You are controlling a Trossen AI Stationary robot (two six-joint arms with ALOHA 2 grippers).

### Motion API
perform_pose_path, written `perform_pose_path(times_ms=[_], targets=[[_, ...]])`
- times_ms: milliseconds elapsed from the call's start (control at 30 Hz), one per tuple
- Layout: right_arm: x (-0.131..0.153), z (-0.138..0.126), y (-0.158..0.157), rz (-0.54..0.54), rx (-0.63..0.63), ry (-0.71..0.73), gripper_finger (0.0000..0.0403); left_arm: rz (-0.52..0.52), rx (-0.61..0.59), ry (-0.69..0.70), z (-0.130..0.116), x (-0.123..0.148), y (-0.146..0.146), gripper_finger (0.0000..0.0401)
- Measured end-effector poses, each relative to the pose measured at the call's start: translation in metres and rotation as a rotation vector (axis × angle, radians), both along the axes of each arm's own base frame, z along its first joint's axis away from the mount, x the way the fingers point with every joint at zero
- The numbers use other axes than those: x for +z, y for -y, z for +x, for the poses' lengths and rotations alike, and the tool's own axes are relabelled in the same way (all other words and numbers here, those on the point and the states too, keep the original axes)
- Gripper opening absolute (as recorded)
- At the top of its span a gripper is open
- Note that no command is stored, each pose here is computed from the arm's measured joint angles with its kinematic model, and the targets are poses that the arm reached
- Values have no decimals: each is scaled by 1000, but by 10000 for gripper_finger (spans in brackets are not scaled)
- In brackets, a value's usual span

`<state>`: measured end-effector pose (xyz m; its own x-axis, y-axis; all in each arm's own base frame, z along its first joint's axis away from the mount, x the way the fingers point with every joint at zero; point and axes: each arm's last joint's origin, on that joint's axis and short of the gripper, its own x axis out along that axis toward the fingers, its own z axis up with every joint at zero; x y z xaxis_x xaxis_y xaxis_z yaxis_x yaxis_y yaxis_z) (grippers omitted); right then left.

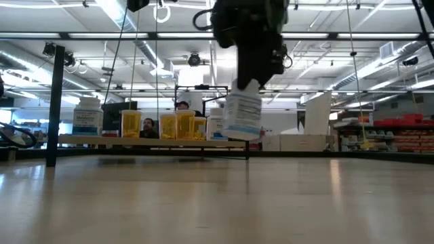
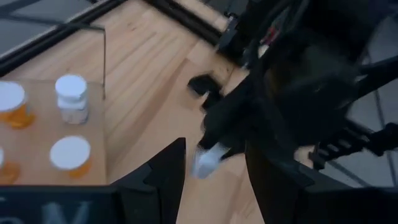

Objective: Pick and place medicine bottles onto shelf by color
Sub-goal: Move the white pill bottle to the center of the table

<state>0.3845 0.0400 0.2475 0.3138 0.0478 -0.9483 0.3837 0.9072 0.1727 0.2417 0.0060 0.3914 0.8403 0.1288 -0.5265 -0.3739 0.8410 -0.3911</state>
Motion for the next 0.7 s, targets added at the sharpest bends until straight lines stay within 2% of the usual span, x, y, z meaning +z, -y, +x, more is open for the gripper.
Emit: perform_pose_path(times_ms=[433, 700], targets=[[-38, 31, 31, 18, -58, -54, 202, 35, 75, 4, -24, 9, -2, 172], [-38, 32, 32, 26, -53, -50, 202, 14, 87, 15, -26, 11, -2, 172]])
